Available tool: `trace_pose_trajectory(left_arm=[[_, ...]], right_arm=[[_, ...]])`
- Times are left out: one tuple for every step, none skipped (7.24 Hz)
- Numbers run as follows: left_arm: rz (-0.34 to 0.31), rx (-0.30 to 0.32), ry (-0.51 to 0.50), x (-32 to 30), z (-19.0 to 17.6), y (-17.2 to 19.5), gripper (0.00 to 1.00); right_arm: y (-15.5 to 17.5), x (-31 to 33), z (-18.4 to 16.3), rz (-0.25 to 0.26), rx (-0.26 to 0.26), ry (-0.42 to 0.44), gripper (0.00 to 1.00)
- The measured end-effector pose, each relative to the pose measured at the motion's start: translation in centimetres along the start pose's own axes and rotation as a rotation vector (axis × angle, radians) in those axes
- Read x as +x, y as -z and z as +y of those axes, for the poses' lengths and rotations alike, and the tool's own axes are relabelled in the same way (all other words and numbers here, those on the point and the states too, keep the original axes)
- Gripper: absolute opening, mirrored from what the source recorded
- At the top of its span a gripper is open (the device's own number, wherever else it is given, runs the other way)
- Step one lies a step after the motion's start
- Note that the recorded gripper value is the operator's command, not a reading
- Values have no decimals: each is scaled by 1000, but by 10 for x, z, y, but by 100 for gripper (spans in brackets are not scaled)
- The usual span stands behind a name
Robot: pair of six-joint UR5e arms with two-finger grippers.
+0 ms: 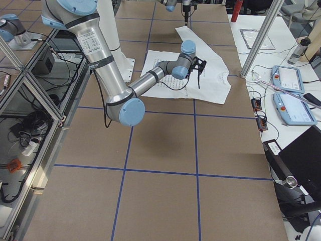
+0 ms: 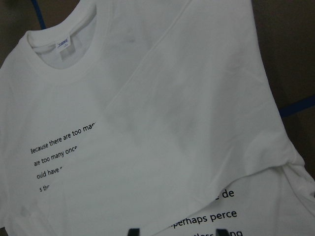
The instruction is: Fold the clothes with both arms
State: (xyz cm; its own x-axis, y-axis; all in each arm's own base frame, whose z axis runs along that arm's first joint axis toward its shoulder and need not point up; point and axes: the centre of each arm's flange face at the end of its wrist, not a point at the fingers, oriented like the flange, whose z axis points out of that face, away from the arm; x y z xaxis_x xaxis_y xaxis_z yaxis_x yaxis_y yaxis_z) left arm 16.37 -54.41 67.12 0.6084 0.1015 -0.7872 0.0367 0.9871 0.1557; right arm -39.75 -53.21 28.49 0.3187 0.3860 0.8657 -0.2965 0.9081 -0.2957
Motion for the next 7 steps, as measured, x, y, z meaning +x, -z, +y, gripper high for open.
trace_pose_trajectory(left_arm=[[-2,-9,-1,0,2,-5,75],[-4,-19,-2,1,4,-10,73],[-5,-25,-2,2,6,-13,72],[-5,-28,-2,2,7,-15,70],[-6,-30,-2,2,8,-15,69],[-6,-33,-1,1,9,-16,69],[-7,-35,-1,1,9,-17,68]], right_arm=[[0,2,-1,3,1,-2,61],[-1,4,-1,4,2,-3,61],[-1,4,-1,5,2,-3,61],[-1,4,-1,5,2,-4,61],[-1,5,-1,6,2,-4,61],[-1,5,-1,6,2,-4,61],[-1,5,-1,6,2,-3,61]])
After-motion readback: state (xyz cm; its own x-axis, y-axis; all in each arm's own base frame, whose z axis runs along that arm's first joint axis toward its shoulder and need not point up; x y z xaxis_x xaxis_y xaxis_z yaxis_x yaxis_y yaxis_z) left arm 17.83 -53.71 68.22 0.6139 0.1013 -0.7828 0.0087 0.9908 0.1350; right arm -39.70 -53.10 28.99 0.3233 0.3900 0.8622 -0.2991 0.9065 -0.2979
